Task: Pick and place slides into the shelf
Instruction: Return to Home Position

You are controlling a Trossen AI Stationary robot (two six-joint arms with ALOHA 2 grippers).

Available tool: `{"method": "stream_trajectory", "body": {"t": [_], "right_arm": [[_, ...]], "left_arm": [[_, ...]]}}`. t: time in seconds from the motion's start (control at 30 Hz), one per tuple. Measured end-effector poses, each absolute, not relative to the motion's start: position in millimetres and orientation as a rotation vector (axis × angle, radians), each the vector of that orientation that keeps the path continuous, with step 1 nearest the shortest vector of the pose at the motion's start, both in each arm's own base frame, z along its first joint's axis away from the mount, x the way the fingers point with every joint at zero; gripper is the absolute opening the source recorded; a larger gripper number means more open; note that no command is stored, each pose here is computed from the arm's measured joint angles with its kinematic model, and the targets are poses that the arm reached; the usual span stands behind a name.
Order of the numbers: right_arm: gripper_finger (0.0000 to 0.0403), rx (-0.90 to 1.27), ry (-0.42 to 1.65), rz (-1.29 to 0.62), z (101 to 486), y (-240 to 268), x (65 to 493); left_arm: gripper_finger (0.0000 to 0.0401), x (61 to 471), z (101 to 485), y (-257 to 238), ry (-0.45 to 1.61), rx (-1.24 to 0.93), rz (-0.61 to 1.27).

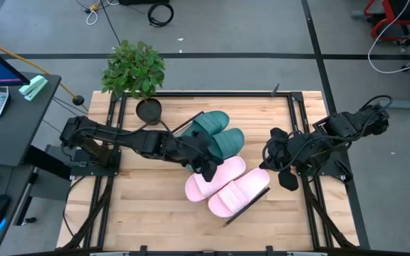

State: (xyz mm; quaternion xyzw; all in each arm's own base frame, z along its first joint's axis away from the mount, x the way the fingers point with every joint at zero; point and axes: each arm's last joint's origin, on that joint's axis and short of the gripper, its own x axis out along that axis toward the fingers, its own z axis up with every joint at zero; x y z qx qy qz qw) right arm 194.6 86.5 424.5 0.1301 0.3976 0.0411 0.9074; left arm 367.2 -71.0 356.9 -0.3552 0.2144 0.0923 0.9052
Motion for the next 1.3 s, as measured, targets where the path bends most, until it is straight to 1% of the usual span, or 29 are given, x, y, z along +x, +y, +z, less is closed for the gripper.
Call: {"method": "stream_trajectory", "body": {"t": [0.2,0.3,0.37,0.47,0.6,0.67,0.8,0.97,1.07,1.3], "right_arm": [[0.0004,0.256,0.852,0.075,422.2,85.4,192.4],[0.0004,0.255,0.855,0.074,422.0,85.3,192.2],[0.0005,0.255,0.856,0.074,422.0,85.3,192.2],[0.0004,0.255,0.856,0.073,422.0,85.3,192.2],[0.0004,0.265,0.856,0.069,422.0,85.3,192.2],[0.0004,0.270,0.857,0.067,422.0,85.3,192.2],[0.0003,0.290,0.857,0.056,422.0,85.1,192.3],[0.0003,0.291,0.841,0.015,422.2,83.6,192.9],[0.0005,0.307,0.831,-0.018,422.3,79.4,194.8],[0.0003,0.355,0.822,-0.077,422.4,69.4,198.7]], "left_arm": [[0.0006,371.1,363.1,-82.9,0.338,-0.527,0.062],[0.0008,375.0,350.6,-86.9,0.264,-0.517,-0.038],[0.0011,375.9,344.6,-89.2,0.172,-0.517,-0.116],[0.0007,374.5,336.5,-85.0,0.028,-0.538,-0.174],[0.0006,365.5,323.2,-78.2,-0.093,-0.551,-0.237],[0.0009,354.7,319.4,-74.3,-0.117,-0.553,-0.238],[0.0004,327.2,310.1,-66.2,-0.109,-0.537,-0.179],[0.0008,285.0,315.8,-55.8,-0.184,-0.485,-0.070],[0.0004,260.1,315.9,-51.2,-0.199,-0.422,-0.014],[0.0008,202.6,309.9,-44.0,-0.236,-0.363,0.003]]}}
